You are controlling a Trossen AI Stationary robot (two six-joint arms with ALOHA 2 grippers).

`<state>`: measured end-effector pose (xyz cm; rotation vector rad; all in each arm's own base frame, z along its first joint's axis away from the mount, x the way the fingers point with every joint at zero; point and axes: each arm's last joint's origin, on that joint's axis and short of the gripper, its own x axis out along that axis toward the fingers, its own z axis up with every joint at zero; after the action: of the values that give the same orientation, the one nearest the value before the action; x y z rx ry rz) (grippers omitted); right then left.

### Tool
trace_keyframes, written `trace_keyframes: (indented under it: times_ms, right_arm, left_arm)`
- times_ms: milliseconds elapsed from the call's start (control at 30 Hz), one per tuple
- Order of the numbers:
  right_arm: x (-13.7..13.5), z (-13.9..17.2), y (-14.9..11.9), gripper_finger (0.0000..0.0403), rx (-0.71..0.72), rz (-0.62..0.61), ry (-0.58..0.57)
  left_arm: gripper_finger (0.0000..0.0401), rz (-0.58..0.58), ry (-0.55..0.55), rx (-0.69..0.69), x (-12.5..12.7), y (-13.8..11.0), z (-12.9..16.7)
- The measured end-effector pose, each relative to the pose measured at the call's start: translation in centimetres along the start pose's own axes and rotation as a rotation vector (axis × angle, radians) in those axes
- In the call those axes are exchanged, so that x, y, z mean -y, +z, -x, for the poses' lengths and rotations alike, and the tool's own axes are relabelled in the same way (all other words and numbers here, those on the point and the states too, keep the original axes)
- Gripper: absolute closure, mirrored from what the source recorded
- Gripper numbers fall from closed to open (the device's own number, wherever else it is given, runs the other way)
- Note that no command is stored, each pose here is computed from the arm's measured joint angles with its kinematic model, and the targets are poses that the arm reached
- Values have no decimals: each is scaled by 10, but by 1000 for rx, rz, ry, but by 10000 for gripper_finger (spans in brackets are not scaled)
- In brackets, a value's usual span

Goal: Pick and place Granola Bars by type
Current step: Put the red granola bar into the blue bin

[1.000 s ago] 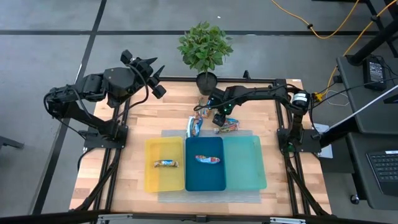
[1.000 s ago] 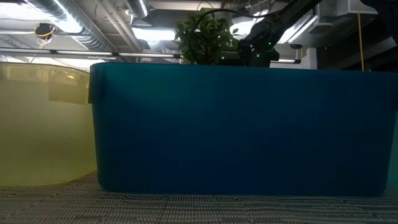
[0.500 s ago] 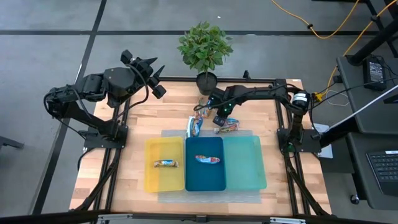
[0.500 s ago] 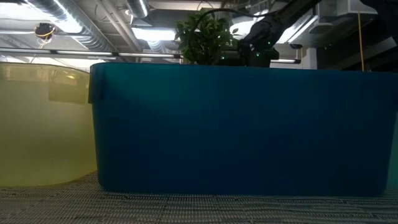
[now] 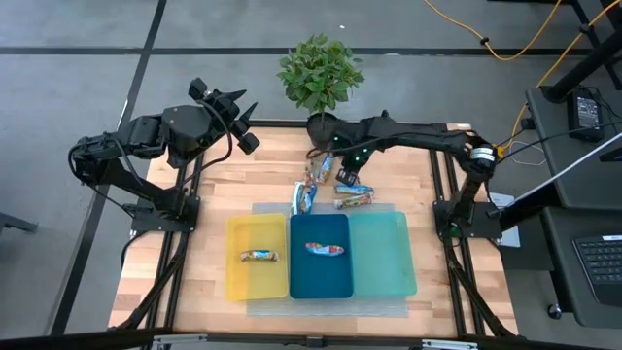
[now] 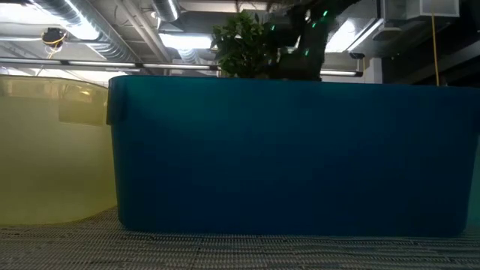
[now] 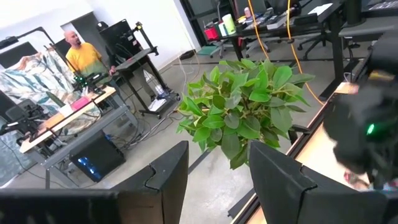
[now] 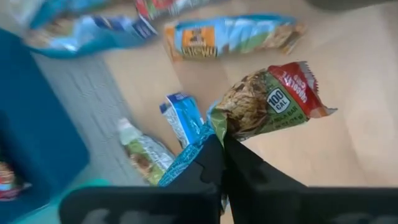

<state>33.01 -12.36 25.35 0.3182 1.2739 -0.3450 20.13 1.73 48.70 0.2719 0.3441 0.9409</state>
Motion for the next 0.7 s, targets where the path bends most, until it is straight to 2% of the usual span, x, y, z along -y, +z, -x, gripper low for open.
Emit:
trace_keyframes:
  times_ms: [200, 400, 567, 700]
  right_arm:
    - [-5, 61, -18, 398, 151, 8, 17]
    - [-24, 114, -43, 392, 310, 100, 59]
    - [-38, 138, -57, 397, 404, 136, 105]
    - [-48, 145, -64, 394, 428, 157, 132]
  left_arm:
    - [242, -16, -2, -10, 0, -2, 0]
    - [242, -37, -12, -22, 1, -4, 0]
    - [242, -39, -13, -23, 1, -4, 0]
    - [242, -62, -19, -22, 1, -4, 0]
